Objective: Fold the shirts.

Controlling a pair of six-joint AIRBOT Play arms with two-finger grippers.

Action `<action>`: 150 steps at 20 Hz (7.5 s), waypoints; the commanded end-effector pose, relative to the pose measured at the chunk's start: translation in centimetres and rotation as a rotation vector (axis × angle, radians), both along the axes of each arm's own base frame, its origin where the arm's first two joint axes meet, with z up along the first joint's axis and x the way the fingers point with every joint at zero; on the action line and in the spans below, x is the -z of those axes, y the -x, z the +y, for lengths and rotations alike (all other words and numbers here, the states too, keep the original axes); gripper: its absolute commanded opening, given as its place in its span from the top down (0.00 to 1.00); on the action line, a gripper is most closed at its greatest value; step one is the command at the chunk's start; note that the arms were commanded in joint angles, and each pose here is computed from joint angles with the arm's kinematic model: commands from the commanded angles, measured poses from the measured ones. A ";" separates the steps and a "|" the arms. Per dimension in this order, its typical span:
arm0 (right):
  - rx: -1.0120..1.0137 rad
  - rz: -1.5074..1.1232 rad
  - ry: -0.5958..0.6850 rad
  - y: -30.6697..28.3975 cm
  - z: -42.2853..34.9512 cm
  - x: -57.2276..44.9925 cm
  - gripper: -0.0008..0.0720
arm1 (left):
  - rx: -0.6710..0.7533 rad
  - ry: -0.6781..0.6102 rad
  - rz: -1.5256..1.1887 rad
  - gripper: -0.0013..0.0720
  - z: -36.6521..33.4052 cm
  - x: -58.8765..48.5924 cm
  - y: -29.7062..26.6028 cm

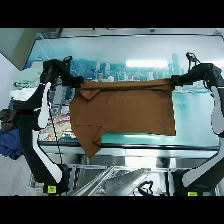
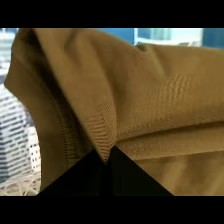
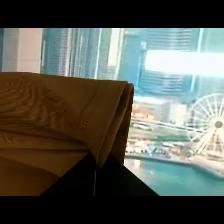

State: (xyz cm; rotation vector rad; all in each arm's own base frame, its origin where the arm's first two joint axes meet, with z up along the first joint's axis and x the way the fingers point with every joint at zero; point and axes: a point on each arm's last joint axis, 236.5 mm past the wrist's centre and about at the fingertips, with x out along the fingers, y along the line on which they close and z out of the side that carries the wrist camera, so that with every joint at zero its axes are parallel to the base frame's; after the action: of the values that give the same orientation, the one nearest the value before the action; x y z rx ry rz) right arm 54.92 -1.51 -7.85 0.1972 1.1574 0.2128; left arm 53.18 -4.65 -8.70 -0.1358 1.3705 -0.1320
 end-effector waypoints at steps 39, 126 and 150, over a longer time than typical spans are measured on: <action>0.092 0.476 -0.405 21.0 -1.3 -0.9 0.33 | -0.483 0.433 0.274 0.02 -4.6 1.9 37.6; 0.114 -0.068 -0.052 3.4 1.8 -3.6 0.97 | -0.249 0.053 -0.014 0.96 -2.0 -3.1 6.8; -0.105 0.133 -0.299 2.6 1.6 -0.8 0.10 | -0.138 0.178 -0.123 0.23 -8.7 -13.4 2.8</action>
State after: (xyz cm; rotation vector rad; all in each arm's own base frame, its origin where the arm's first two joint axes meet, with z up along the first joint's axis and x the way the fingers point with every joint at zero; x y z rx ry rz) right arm 52.13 -1.28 -7.24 0.2728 1.2624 0.3227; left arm 50.99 -13.00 1.93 -0.3805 1.2042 -0.1187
